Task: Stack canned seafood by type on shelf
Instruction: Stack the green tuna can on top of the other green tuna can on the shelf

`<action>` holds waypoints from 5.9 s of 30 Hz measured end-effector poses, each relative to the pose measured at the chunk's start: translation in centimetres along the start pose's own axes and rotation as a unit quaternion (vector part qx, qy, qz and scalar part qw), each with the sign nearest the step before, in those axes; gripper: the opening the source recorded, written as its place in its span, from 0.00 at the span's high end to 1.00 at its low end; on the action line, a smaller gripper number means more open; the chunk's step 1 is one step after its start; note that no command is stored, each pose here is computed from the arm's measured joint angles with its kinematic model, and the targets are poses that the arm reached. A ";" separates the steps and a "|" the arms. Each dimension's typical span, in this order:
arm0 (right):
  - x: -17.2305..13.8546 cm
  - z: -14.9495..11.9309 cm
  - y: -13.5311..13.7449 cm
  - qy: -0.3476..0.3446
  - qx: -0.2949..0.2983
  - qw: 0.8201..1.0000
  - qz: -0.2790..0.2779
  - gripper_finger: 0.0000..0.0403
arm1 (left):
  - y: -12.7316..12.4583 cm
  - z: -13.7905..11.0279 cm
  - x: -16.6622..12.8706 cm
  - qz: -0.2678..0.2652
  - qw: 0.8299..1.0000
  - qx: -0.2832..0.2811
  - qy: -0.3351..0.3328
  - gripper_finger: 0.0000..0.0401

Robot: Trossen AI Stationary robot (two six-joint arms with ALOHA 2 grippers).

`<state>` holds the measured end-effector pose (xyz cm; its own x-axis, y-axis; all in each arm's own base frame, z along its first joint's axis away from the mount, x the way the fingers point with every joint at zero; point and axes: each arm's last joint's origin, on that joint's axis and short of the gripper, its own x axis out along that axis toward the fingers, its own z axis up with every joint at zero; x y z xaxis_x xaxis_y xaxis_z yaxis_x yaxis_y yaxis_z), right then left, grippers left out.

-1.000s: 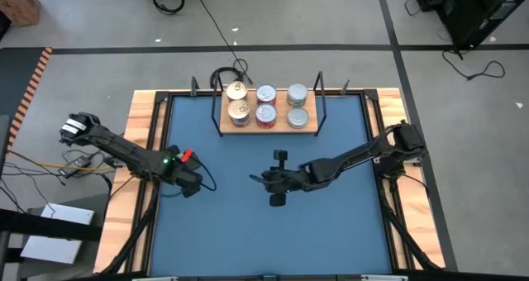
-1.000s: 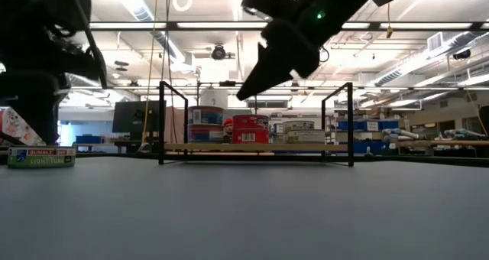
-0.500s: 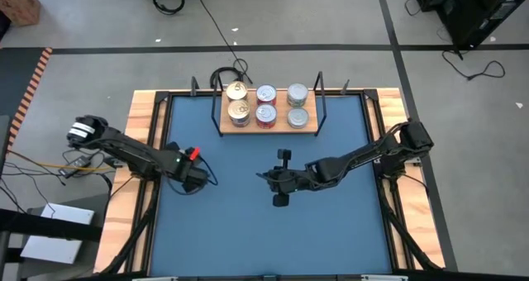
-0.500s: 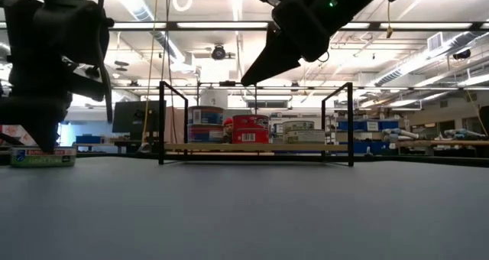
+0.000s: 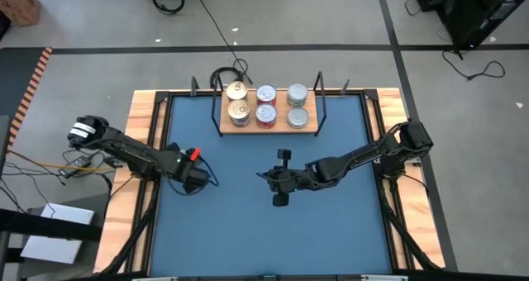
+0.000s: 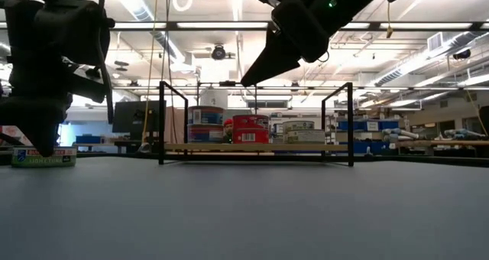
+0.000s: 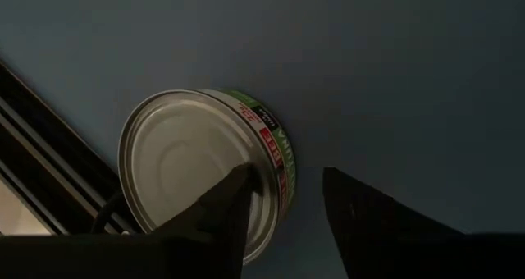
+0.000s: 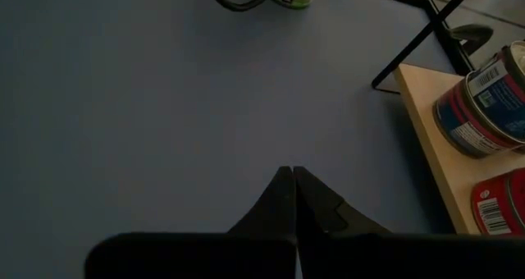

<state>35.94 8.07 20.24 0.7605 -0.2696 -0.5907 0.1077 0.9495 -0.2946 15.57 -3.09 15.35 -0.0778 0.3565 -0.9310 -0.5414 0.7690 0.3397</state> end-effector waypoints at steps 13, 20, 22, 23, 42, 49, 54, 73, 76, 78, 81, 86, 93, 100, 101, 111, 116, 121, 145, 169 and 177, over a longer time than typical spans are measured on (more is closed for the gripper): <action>-0.1 0.0 0.2 -0.001 -0.004 1.000 0.003 1.00 | 0.2 -0.1 0.1 0.014 1.000 0.008 0.001 0.73; -0.1 0.0 0.2 0.000 -0.007 1.000 0.003 1.00 | 0.2 -0.1 0.1 0.015 0.999 0.028 0.001 0.89; -0.1 0.0 0.2 0.000 -0.008 1.000 0.003 1.00 | 0.2 -0.1 0.1 0.015 0.999 0.034 0.001 0.93; -0.1 0.0 0.2 0.000 -0.008 1.000 0.002 1.00 | 0.2 -0.1 0.1 0.015 0.999 0.034 0.000 0.95; -0.4 -0.1 0.9 -0.001 -0.021 1.000 0.010 1.00 | -2.2 2.0 -3.8 -0.080 0.989 0.091 -0.087 1.00; -1.0 -0.3 1.7 0.007 -0.030 0.999 0.016 1.00 | -4.5 2.4 -5.2 -0.174 0.961 0.146 -0.161 1.00; -2.1 0.1 1.8 0.000 -0.028 0.999 0.017 1.00 | -6.2 2.7 -5.4 -0.219 0.942 0.172 -0.189 1.00; -3.8 0.2 1.8 0.011 -0.022 1.000 0.014 1.00 | -8.7 5.2 -6.8 -0.141 0.933 0.265 -0.200 1.00; -3.8 0.0 1.9 0.018 -0.023 0.999 0.016 1.00 | -7.0 4.8 -6.5 -0.125 0.949 0.229 -0.178 1.00; -3.9 -0.1 2.0 0.019 -0.024 0.999 0.017 1.00 | -6.0 4.2 -6.2 -0.125 0.954 0.211 -0.172 1.00; -4.0 -0.1 2.2 0.019 -0.023 0.999 0.018 1.00 | -4.6 3.1 -6.0 -0.137 0.958 0.187 -0.166 1.00; -4.0 -0.2 2.2 0.025 -0.022 0.999 0.021 1.00 | -2.4 0.9 -4.4 -0.146 0.970 0.137 -0.136 1.00; -4.0 -0.2 2.2 0.026 -0.021 0.999 0.021 1.00 | -2.6 -0.2 -1.3 -0.179 0.968 0.104 -0.144 1.00; -4.0 -0.2 2.2 0.026 -0.021 0.999 0.021 1.00 | -3.2 0.8 -0.9 -0.203 0.958 0.089 -0.181 1.00; -4.0 -0.2 2.2 0.026 -0.021 0.999 0.021 1.00 | -3.2 0.9 -0.9 -0.207 0.956 0.091 -0.185 1.00; -4.1 -0.4 2.4 0.034 -0.022 0.999 0.023 1.00 | -5.0 2.2 -0.6 -0.250 0.940 0.096 -0.212 1.00; -4.3 -0.5 2.7 0.034 -0.025 0.999 0.027 1.00 | -6.0 3.0 -0.3 -0.262 0.928 0.110 -0.241 1.00; -4.4 -0.5 2.9 0.034 -0.023 0.999 0.032 1.00 | -7.0 3.8 0.0 -0.272 0.914 0.124 -0.273 1.00; -3.1 0.0 1.1 0.039 0.106 0.990 0.086 0.95 | -11.2 8.2 0.5 -0.298 0.865 0.160 -0.370 1.00; 1.3 -3.2 4.6 0.079 -0.097 0.985 0.117 0.67 | -10.3 6.5 -0.8 -0.329 0.810 0.157 -0.459 1.00; 2.2 -3.7 4.7 0.086 -0.136 0.982 0.096 0.72 | -10.2 6.3 -0.6 -0.332 0.807 0.154 -0.463 1.00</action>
<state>35.74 11.31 14.74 0.6278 -0.1343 -0.7667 -0.2213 0.9136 -0.3412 26.37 -7.80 13.24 0.8806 -0.0537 -0.4708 0.0379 0.9984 -0.0429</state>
